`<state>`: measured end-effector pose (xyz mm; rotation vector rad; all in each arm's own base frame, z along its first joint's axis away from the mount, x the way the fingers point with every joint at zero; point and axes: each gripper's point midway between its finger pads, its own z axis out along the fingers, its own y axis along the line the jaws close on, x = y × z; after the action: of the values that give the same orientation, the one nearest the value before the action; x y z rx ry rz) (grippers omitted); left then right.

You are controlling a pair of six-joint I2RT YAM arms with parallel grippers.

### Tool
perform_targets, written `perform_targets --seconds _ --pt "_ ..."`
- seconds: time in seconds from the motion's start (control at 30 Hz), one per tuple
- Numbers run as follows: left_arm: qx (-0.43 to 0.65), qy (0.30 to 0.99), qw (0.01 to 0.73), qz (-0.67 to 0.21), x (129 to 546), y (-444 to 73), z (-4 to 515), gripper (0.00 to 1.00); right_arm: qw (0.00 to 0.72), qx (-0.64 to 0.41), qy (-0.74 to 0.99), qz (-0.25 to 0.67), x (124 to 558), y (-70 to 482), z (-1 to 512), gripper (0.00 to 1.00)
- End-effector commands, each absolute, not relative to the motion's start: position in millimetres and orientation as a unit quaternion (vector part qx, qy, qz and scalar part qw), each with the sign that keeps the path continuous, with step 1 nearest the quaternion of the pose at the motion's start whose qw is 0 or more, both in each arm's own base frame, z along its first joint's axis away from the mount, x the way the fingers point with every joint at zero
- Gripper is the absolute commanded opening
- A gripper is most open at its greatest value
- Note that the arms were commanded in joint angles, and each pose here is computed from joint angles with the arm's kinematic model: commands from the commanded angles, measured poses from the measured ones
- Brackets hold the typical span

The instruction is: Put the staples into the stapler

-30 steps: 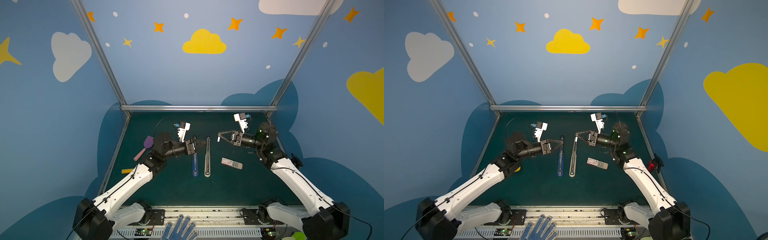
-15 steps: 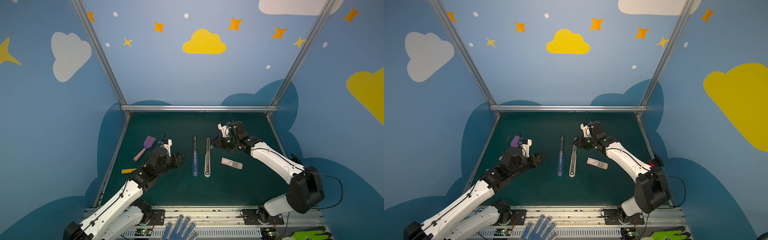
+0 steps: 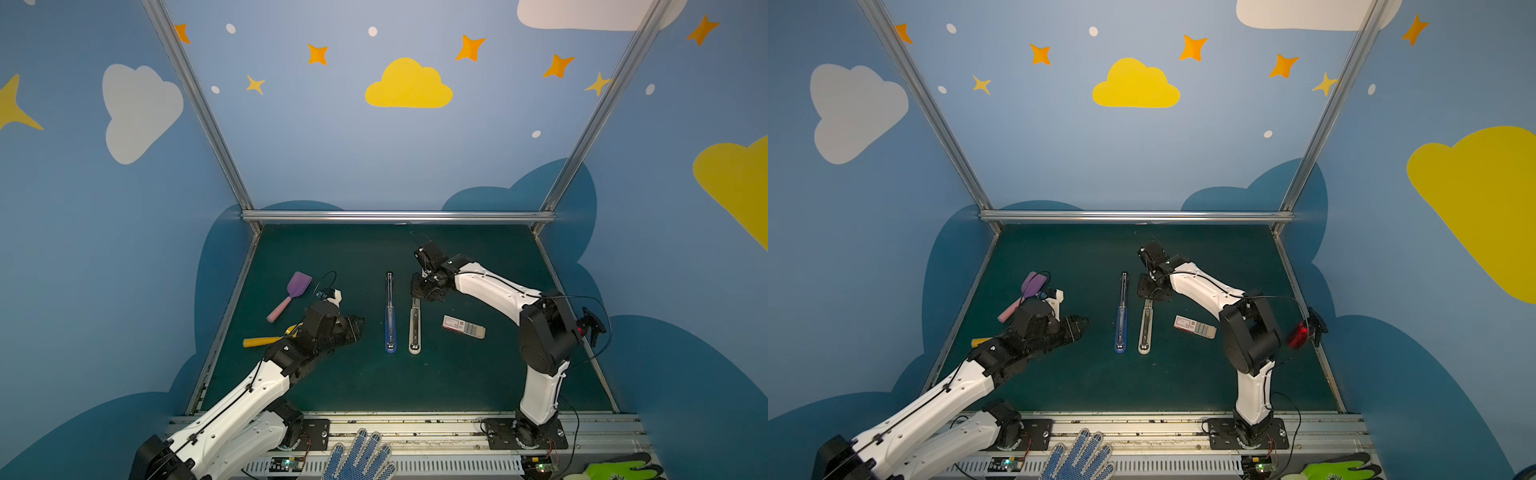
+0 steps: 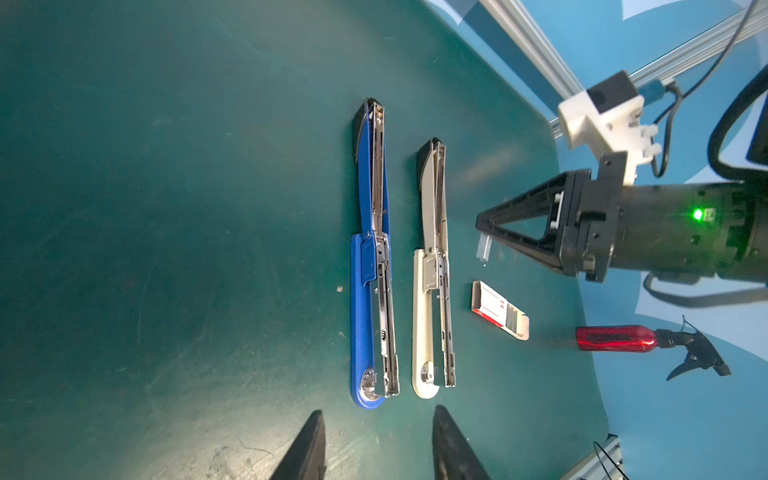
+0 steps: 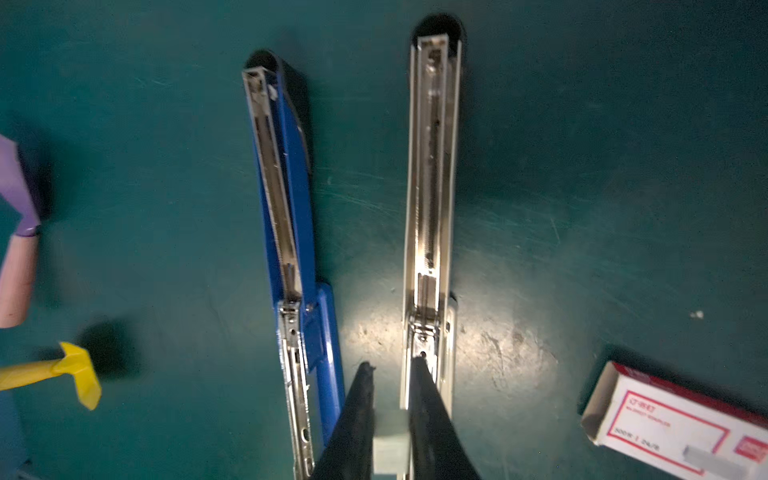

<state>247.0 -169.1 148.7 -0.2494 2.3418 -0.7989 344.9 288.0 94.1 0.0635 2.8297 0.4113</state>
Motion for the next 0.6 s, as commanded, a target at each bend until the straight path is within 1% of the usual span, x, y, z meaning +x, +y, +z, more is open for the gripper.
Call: perform_targets --seconds 0.0,0.3,0.47,0.57 --pt "-0.1 0.892 0.317 -0.307 245 -170 144 0.42 0.147 0.047 0.983 0.103 340 278 88 0.17" --pt "-0.098 0.892 0.309 -0.314 244 -174 141 0.43 0.139 0.053 0.985 0.083 337 284 68 0.17" --pt "-0.077 0.892 0.298 -0.33 242 -188 141 0.46 0.15 0.056 0.985 0.064 341 279 66 0.17" --pt "-0.068 0.893 0.294 -0.335 242 -194 141 0.46 0.156 0.059 0.984 0.057 342 278 65 0.17"
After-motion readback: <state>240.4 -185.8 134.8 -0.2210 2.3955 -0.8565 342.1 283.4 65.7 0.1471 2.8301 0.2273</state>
